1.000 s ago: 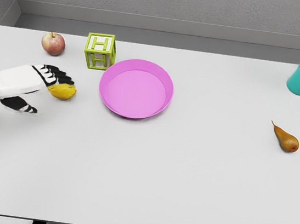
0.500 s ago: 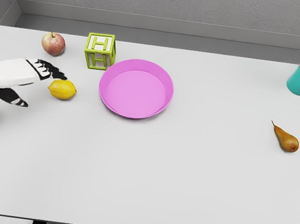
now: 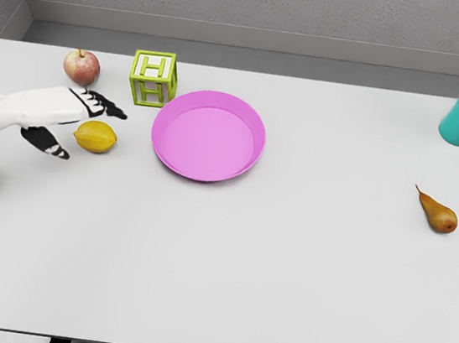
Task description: Put the lemon on the plate with left arm
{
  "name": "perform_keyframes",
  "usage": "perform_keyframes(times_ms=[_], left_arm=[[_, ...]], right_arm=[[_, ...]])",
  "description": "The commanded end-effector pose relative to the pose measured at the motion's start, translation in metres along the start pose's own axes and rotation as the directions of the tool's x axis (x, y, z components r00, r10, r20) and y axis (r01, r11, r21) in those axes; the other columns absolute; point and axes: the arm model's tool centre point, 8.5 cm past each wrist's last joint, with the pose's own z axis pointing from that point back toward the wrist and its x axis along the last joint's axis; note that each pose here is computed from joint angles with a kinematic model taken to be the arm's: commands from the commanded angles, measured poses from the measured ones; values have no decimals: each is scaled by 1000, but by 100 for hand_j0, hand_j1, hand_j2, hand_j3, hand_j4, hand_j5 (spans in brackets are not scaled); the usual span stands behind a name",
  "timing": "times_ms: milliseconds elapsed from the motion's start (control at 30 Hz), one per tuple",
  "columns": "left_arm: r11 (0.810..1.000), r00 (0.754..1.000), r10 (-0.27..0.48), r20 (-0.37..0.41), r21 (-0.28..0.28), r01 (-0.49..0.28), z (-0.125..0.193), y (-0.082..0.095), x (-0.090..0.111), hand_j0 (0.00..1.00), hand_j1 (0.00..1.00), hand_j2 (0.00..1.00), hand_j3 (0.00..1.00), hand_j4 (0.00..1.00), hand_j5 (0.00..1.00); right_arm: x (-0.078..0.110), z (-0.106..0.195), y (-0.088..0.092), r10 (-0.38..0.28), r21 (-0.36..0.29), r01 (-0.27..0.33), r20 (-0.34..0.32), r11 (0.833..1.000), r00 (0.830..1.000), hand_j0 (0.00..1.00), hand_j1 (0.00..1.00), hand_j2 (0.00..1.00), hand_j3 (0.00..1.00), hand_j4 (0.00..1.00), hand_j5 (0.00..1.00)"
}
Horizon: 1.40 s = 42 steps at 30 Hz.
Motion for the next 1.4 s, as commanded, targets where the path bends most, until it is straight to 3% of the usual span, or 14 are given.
perform_keyframes(times_ms=[0,200,367,700,733,900,1367], left_arm=[[1000,1000,24,-13,-3,-24,-2,-6,-5,100,100,100,100,100,100],[998,996,67,-66,-9,-68,-3,-15,-24,100,100,100,100,100,100],[998,997,69,-14,4,-69,-29,-15,-9,100,100,100,100,100,100],[996,995,84,-46,-23,-85,-37,-27,-17,100,100,100,100,100,100],[996,996,81,-48,-29,-82,-37,-28,-17,98,98,98,98,98,98],[994,997,58,-52,-86,-62,-37,-29,-17,69,69,69,69,69,69],[993,997,57,-48,-103,-61,-38,-28,-16,53,53,53,53,53,53]], right_arm=[[0,0,0,-1,0,1,0,1000,1000,100,100,100,100,100,100],[0,0,0,-1,0,1,0,1000,1000,100,100,100,100,100,100],[0,0,0,-1,0,1,0,1000,1000,100,100,100,100,100,100],[0,0,0,-1,0,1,0,1000,1000,100,100,100,100,100,100],[0,0,0,-1,0,1,0,1000,1000,100,100,100,100,100,100],[0,0,0,-1,0,1,0,1000,1000,100,100,100,100,100,100],[0,0,0,-1,0,1,0,1000,1000,100,100,100,100,100,100]])
